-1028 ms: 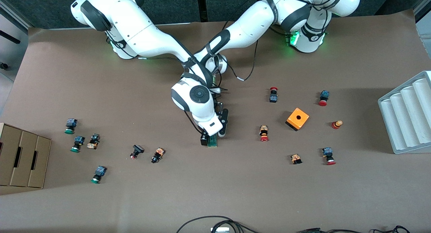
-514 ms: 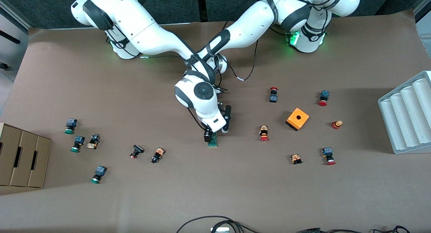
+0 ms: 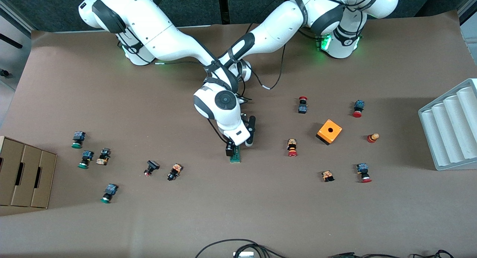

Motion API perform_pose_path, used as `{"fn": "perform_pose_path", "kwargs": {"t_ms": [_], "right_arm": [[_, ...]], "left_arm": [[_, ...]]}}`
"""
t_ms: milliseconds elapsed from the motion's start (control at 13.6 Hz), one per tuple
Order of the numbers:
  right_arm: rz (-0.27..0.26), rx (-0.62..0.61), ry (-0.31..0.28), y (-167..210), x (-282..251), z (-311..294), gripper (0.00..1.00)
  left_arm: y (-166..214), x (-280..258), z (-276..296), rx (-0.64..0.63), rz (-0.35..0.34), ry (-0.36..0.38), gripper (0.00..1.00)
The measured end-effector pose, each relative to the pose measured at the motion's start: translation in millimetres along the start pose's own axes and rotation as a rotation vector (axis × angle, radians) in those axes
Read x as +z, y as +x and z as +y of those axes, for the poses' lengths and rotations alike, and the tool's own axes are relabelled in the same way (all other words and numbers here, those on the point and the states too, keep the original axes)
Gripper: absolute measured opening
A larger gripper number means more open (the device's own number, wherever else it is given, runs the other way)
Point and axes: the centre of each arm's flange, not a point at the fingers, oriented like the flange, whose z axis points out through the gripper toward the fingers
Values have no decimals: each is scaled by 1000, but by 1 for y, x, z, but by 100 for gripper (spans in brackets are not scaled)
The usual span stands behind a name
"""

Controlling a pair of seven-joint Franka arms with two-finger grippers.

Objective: Close load switch with both arms
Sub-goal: 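Press the white handle down with the right gripper, left gripper holding base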

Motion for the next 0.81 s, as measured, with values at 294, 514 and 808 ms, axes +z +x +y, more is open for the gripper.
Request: {"fn": "perform_pose_path", "kwargs": {"t_ms": [294, 514, 808], "right_arm": [[-16, -60, -54, 1, 0, 0, 96], [-16, -63, -57, 1, 0, 0, 96], [-12, -64, -59, 0, 1, 0, 96]], "left_arm": [[0, 0, 0, 0, 0, 0, 47], [0, 0, 0, 0, 0, 0, 47], [0, 0, 0, 0, 0, 0, 47]]}}
